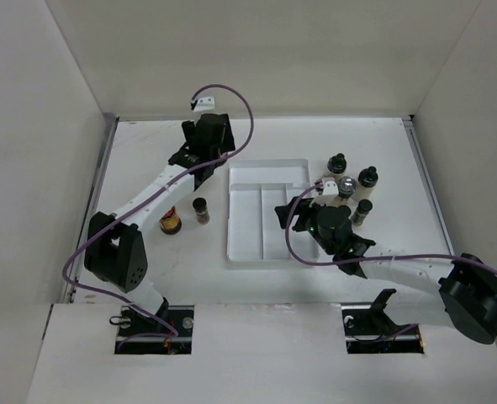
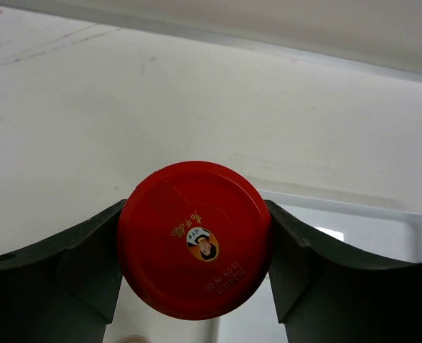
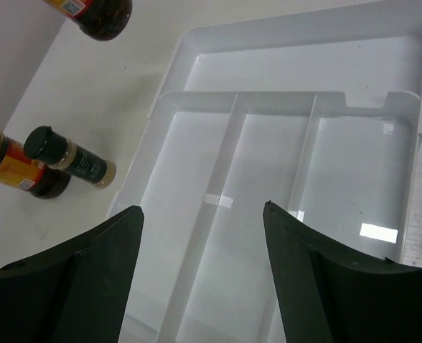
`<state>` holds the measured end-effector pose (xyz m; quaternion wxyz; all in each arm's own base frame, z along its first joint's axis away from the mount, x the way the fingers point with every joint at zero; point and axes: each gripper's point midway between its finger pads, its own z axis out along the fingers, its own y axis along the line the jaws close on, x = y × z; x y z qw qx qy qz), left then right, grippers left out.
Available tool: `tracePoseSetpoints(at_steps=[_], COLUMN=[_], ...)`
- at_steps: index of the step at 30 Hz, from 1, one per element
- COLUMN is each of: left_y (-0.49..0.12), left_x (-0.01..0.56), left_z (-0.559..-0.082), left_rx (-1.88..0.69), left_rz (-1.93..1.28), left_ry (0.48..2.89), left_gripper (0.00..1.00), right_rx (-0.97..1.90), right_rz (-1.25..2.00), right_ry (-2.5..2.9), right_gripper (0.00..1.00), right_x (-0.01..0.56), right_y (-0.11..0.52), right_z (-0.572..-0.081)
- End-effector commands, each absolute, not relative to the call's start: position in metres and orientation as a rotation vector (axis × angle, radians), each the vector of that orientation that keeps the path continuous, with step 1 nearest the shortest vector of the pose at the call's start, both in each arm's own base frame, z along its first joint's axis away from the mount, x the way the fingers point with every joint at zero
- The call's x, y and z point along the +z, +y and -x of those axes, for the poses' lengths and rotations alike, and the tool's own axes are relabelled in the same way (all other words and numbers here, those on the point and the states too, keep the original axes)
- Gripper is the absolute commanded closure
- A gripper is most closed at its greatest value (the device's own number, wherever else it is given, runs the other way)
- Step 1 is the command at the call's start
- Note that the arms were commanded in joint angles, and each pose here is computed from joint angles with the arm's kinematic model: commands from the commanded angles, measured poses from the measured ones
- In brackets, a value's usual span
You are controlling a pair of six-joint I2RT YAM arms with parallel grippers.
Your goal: Organize the condiment bottles
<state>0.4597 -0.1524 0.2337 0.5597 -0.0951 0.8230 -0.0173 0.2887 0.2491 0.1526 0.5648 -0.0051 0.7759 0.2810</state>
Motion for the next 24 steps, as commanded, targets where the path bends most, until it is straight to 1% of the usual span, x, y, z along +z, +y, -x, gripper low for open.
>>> tracePoseSetpoints(at_steps=[1,3,9,19,21,24], left_y=[-0.195,-0.219,-0.258,-0.26,-0.258,-0.254], left_x=[0.314,0.308,0.283,0.239,0.228,0.215], left_z=[-0.475,-0.48,-0.492,-0.495,-0.492,-0.489], left_rx=[-0.207,-0.23,-0.258,-0.237,-0.226,-0.218], left_rz=[0.206,0.164,0.107,0.093,0.093,0.104], left_ry=[1.735,1.753,1.79,1.849,1.866,1.88], left_gripper=[0.6,0.6,0.6,0.6,0.58,0.5], right_rx=[0.703,0.699,0.684,0.68,0.677,0.676], right_rz=[-0.087,-0.105,-0.124,-0.131,-0.131,-0.133], right_ry=[1.746,1.746,1.749,1.744,1.746,1.746], right_gripper=[0.25,0.25,0.25,0.25,0.25,0.25], right_x=[0.175,0.174,0.172,0.173,0.172,0.172], right_y=[0.24,0.235,0.227,0.223,0.223,0.223], right_z=[-0.299,-0.301,-0.305,-0.306,-0.307,-0.307])
